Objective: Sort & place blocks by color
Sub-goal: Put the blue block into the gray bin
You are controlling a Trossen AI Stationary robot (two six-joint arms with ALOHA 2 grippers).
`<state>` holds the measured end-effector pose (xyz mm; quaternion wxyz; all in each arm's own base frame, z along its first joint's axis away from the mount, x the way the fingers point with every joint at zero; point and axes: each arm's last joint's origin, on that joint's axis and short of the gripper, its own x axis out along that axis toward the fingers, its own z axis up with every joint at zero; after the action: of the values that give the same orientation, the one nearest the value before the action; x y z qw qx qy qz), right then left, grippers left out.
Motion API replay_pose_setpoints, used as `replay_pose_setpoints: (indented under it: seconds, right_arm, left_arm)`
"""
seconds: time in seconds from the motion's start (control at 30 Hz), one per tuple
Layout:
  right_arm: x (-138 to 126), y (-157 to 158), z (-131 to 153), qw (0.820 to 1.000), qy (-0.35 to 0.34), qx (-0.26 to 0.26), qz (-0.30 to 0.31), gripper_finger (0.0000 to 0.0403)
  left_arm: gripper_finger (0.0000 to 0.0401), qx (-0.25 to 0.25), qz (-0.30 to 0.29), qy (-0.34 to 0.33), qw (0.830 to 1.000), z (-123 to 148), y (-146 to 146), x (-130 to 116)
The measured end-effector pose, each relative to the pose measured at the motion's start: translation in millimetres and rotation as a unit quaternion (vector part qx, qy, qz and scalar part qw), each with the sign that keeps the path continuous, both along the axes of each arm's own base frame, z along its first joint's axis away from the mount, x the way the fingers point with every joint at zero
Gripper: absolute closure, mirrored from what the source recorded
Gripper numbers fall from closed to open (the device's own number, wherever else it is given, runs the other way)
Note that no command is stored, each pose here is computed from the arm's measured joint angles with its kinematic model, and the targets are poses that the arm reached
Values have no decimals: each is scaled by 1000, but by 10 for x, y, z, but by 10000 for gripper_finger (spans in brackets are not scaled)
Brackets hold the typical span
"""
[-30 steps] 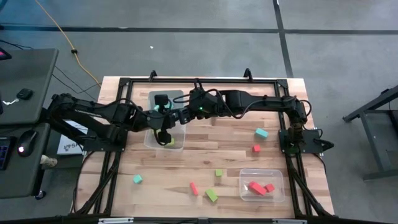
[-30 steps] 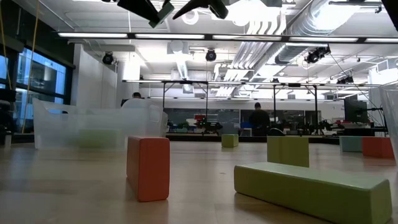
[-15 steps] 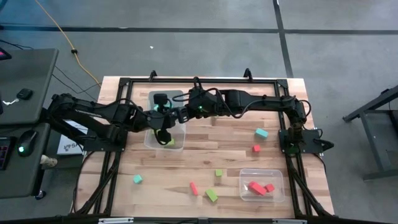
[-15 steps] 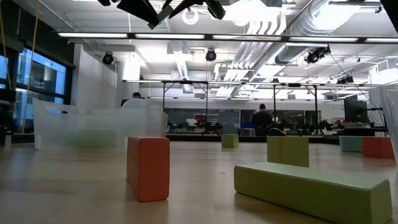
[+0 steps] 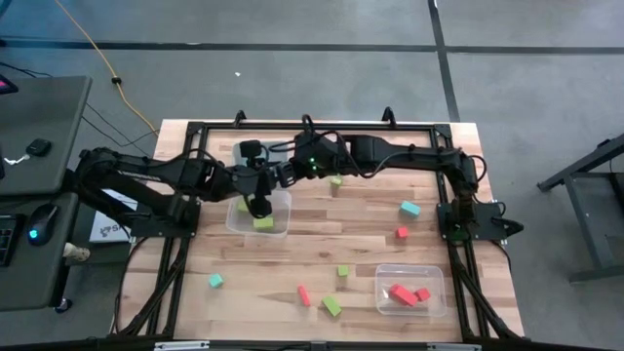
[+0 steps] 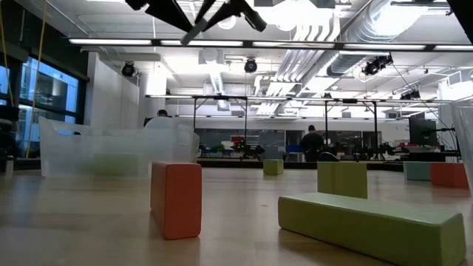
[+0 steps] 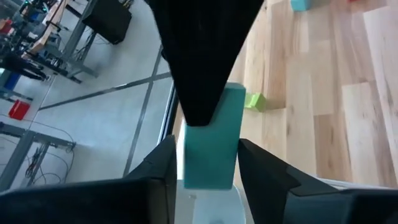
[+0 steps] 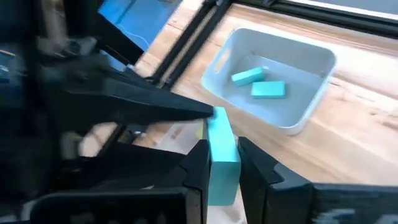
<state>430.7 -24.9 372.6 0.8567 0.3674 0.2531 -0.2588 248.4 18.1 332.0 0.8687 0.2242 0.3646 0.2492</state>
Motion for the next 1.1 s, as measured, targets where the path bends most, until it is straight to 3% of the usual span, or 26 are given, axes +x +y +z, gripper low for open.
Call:
replay_pose_setpoints:
  seconds: [0.33, 0.57, 0.7, 1.1]
  right_arm:
    - [-43, -481, -5, 999, 13, -31, -2, 363]
    - [-121, -932, 30, 997, 9, -72, -22, 363]
    - [-124, -1155, 63, 995, -15, -98, -27, 363]
    - [192, -1571, -228, 987, -85, -135, 23, 363]
  left_arm:
    - [236, 2, 41, 2, 999, 3, 188, -26]
    - [228, 54, 137, 8, 989, 20, 397, -90]
    - [230, 59, 168, 10, 984, 22, 516, -125]
    - [231, 53, 244, 27, 968, 5, 888, -283]
